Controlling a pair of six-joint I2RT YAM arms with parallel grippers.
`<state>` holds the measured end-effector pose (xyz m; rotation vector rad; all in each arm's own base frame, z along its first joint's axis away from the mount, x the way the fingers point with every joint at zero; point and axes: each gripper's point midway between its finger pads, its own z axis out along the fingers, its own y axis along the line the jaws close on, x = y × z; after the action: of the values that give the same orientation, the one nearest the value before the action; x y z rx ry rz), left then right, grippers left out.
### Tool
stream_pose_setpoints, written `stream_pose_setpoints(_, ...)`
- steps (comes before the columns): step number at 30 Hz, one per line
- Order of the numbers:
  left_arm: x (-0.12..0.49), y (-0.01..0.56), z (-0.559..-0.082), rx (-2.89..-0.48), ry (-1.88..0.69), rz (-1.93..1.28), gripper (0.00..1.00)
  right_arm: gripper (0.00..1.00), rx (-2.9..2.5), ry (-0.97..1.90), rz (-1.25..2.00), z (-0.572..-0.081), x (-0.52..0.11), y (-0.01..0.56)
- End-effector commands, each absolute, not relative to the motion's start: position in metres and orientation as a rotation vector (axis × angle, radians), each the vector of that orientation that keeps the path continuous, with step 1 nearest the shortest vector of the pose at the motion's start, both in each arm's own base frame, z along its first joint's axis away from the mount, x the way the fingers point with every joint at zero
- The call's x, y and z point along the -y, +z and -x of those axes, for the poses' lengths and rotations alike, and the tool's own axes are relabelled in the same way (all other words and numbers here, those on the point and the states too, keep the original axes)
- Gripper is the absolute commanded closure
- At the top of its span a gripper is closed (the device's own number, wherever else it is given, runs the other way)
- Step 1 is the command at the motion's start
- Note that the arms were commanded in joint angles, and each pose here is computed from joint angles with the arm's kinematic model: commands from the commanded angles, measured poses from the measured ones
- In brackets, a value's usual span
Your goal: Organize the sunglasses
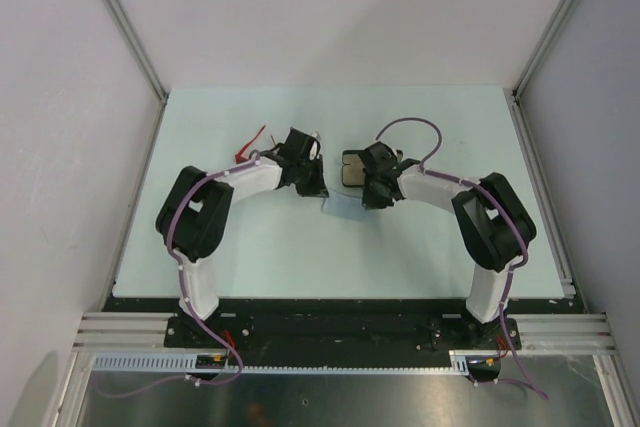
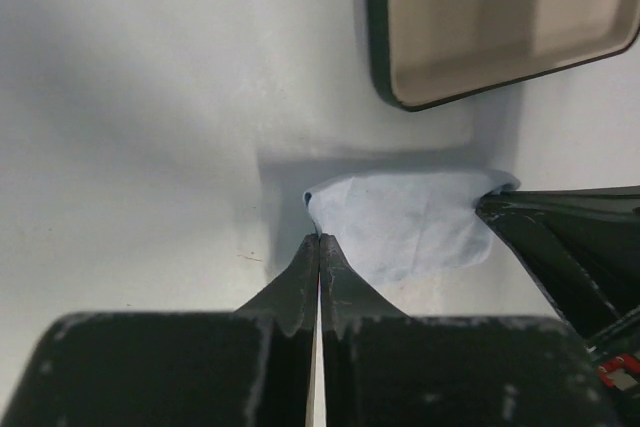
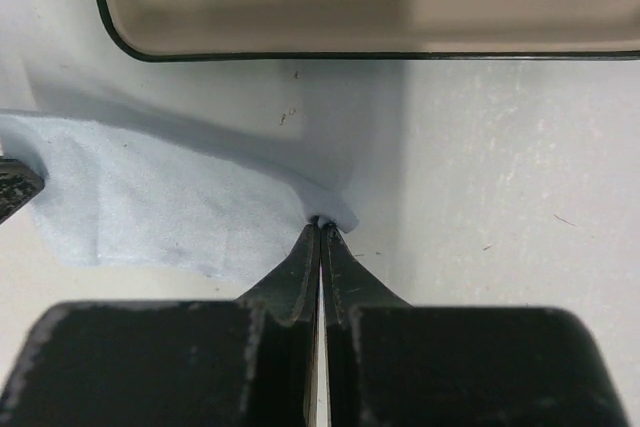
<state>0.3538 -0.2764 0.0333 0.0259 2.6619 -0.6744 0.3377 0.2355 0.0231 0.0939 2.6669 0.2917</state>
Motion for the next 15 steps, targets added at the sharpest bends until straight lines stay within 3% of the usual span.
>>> stream_pose_setpoints(1,0.296,0.085,-0.367,-2.553,-0.789,-0.024,0.99,1.0,-2.565,0.287,-0.09,-0.359,-0.231,0.063)
stream_pose_setpoints(15,0.317,0.103,-0.376,-2.517,-0.847,-0.015,1.0,1.0,-2.487,0.25,-0.105,-0.387,-0.207,0.094)
